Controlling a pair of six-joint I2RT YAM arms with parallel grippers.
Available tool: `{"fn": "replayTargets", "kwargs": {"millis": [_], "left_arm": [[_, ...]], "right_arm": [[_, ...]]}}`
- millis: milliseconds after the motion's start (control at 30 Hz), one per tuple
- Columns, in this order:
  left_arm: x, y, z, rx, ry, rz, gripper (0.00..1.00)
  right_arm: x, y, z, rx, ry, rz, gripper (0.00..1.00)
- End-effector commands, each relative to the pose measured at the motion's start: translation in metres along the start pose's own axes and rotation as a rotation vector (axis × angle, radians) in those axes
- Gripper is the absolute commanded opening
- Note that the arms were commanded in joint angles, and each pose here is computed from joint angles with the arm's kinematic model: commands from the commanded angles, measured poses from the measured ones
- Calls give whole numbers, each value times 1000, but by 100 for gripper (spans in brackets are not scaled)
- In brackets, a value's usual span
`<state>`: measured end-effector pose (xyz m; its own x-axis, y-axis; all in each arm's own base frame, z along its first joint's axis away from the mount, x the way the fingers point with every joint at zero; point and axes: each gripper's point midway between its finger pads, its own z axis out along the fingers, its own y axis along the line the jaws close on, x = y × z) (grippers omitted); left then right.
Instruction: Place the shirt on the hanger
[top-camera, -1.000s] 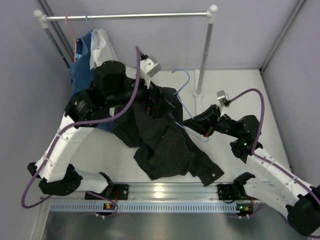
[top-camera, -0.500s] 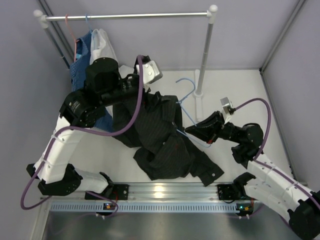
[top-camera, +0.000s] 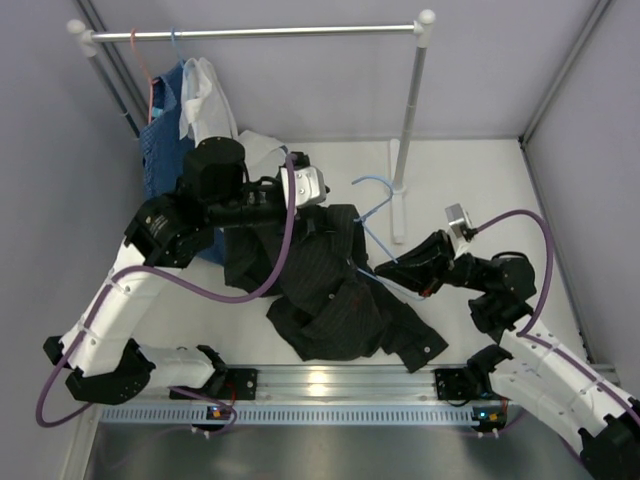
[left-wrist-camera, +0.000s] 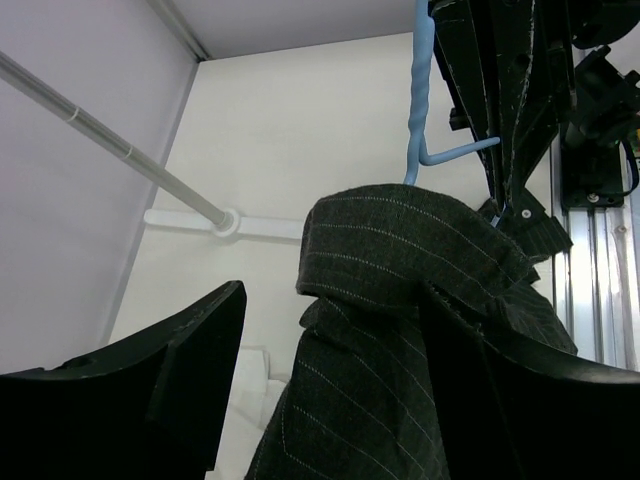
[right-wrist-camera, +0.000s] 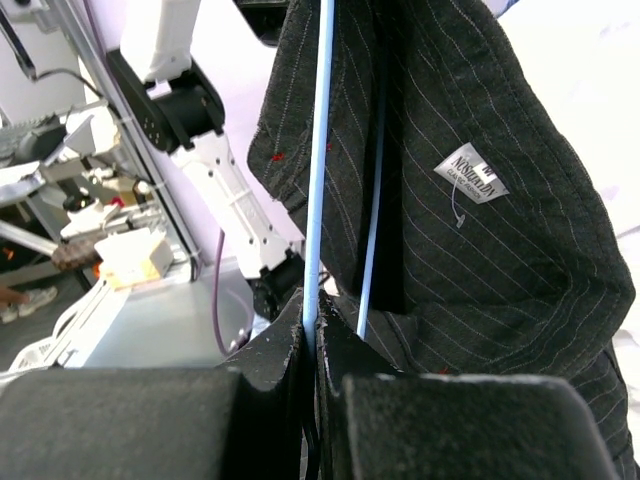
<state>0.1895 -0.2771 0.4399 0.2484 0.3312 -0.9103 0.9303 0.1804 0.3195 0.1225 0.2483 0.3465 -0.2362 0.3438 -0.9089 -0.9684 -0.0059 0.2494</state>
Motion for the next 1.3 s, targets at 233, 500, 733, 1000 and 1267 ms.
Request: {"fn": "replayTargets", "kwargs": {"millis": [233, 500, 733, 1000, 1267], "left_arm": [[-11, -16, 3, 94, -71, 23, 74], [-1, -31, 5, 158, -68, -18, 51], [5, -34, 12, 176, -49, -85, 48], [-1, -49, 12, 264, -78, -127, 27], [4, -63, 14, 342, -81, -176, 0]], "right_arm": [[-12, 13, 1, -31, 50, -154, 0], [-19, 19, 2, -42, 55, -178, 0], [-17, 23, 3, -76, 88, -198, 0], [-17, 18, 3, -55, 114, -225, 0], [-20, 17, 5, -50, 122, -244, 0]]}}
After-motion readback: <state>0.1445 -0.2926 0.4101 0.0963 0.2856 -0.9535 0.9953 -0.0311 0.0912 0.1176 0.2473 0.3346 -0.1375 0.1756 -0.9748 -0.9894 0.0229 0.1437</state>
